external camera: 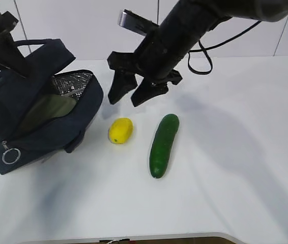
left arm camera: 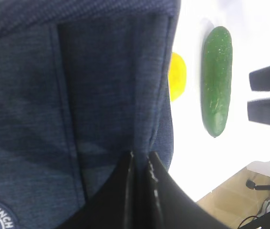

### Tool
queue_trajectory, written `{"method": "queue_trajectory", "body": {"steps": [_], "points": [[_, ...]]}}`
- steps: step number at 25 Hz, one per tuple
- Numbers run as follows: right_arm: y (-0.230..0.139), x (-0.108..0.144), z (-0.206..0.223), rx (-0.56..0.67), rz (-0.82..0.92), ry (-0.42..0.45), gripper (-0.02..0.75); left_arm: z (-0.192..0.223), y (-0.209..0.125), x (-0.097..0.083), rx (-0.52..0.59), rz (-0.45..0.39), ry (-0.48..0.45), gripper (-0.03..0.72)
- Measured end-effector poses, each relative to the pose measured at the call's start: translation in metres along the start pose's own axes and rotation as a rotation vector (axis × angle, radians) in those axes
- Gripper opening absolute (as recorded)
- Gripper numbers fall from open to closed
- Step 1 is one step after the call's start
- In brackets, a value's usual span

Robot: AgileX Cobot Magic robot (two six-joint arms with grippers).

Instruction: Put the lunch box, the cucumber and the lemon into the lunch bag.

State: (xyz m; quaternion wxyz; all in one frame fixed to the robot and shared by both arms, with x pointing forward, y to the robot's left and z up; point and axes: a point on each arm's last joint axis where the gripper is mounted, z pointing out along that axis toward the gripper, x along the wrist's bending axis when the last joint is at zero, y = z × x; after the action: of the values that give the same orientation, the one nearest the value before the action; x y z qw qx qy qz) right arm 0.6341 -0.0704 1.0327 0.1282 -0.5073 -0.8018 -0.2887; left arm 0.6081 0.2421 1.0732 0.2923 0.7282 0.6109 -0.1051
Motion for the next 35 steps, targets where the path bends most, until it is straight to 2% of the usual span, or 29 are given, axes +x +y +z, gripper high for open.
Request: {"method": "queue_trajectory", "body": {"steps": [4, 10, 16, 20, 26, 35], "points": [[-0.005, -0.008, 0.000, 0.041, 0.071, -0.167, 0.463, 0.000, 0.000, 0.000, 0.002, 0.002, 0.005, -0.013], [-0.014, -0.021, 0.002, 0.113, 0.208, -0.328, 0.493, 0.000, 0.000, 0.001, 0.003, 0.002, 0.006, -0.013], [-0.016, -0.041, 0.008, 0.101, 0.335, -0.493, 0.501, 0.000, 0.000, 0.001, 0.003, 0.003, 0.008, -0.013], [-0.017, -0.049, 0.019, 0.111, 0.381, -0.517, 0.501, 0.000, 0.000, 0.001, 0.003, 0.003, 0.009, -0.013], [-0.018, -0.059, 0.047, 0.129, 0.439, -0.467, 0.501, 0.000, 0.000, 0.001, 0.003, 0.003, 0.009, -0.013], [-0.019, -0.067, 0.057, 0.115, 0.480, -0.497, 0.501, 0.000, 0.000, 0.001, 0.004, 0.003, 0.010, -0.013]]}}
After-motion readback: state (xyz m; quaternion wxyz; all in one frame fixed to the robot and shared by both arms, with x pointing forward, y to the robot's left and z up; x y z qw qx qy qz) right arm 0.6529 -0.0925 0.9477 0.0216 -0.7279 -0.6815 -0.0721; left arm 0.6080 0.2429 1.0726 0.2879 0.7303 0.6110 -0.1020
